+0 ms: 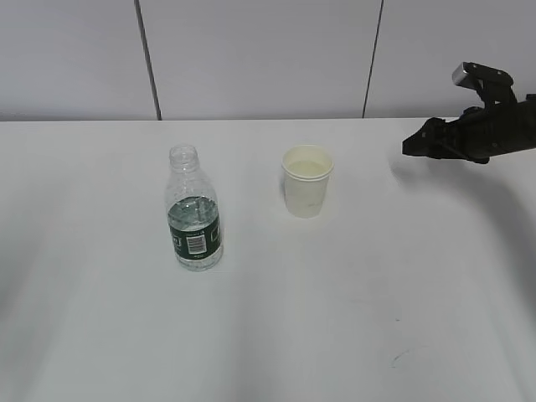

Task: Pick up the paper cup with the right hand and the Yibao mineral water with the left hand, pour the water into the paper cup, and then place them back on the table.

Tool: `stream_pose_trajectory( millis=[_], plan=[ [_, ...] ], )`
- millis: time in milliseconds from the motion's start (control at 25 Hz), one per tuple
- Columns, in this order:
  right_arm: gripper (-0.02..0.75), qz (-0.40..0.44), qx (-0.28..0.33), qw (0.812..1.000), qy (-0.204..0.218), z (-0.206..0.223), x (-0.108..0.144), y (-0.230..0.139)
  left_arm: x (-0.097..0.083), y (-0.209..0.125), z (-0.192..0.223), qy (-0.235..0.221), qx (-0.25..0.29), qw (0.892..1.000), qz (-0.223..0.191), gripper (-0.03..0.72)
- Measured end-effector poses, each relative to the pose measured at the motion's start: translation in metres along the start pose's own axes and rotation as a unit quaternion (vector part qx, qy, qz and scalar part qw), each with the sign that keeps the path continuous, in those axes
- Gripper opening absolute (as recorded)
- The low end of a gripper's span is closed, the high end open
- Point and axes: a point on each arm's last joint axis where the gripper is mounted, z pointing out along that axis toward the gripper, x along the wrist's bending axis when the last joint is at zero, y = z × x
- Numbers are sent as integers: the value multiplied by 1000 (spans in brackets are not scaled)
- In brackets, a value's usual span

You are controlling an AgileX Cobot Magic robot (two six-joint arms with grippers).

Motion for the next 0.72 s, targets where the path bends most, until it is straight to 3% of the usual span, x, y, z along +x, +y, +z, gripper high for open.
stream_pose_trajectory(
  millis=[440, 720],
  plan=[
    [596, 1, 0, 1000, 0, 0, 0, 0, 1, -37, -34, -21, -160, 987, -12, 510],
    [596, 1, 0, 1000, 0, 0, 0, 0, 2, -54, -53, -29, -261, 965, -10, 510]
  ],
)
